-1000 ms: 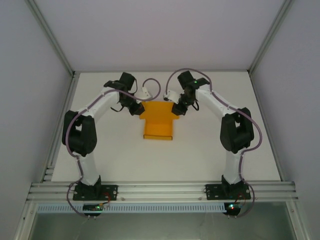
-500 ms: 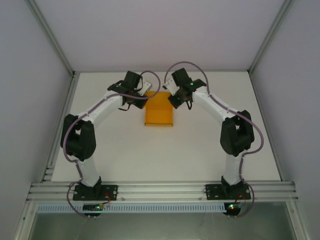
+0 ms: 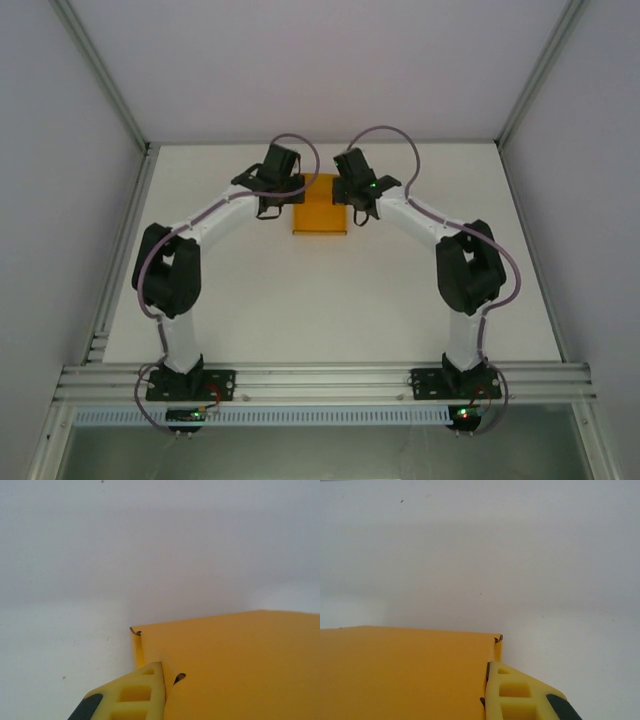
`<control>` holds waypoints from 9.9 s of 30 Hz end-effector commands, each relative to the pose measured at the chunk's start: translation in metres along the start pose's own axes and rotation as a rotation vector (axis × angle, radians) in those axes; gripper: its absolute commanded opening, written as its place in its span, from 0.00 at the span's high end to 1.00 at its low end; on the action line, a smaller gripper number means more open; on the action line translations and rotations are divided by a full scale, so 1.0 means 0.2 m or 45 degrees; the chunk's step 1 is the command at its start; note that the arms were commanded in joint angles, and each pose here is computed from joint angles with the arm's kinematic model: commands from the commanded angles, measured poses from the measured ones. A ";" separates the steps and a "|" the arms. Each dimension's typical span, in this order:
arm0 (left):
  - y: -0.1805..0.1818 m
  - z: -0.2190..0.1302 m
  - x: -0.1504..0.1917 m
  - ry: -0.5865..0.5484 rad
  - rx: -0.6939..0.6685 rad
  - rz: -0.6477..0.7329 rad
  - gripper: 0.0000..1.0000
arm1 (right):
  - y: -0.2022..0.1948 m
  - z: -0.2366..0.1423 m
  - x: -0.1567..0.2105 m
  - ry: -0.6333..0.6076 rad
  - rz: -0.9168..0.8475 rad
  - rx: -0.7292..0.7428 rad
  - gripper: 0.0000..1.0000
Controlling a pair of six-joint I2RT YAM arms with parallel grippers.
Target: Assemble paper box
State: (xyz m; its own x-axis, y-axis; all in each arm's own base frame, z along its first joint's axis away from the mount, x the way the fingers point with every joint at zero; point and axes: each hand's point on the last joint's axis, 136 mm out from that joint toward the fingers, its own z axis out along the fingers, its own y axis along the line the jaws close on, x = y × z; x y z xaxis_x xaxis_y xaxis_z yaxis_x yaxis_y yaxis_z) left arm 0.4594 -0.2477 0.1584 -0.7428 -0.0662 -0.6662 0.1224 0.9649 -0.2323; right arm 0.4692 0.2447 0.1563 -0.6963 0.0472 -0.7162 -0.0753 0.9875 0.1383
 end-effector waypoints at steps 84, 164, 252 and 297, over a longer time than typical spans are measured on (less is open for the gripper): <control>0.17 0.09 0.39 0.373 0.163 -0.314 0.25 | 0.09 0.08 0.57 -0.239 -0.222 0.023 0.74; 0.34 0.10 0.44 0.244 0.654 -0.462 0.33 | 0.40 0.14 0.21 0.561 0.594 -1.024 0.58; -0.09 -0.32 0.87 0.856 0.690 1.557 0.63 | -0.17 -0.62 0.32 0.033 -0.813 -0.750 0.21; -0.19 -0.21 0.83 0.829 0.641 1.390 0.60 | -0.16 -0.35 0.78 -0.024 -0.167 -0.225 1.00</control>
State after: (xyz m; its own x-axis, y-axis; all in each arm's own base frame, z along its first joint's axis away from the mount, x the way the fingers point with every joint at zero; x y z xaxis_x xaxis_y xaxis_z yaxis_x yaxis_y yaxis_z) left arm 0.3004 -0.2748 0.0962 -0.2718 0.9318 -0.2405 0.9606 0.2474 -0.1269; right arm 0.3387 0.2253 0.1441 -0.5994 0.0782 -0.7966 -0.2912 0.9057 0.3080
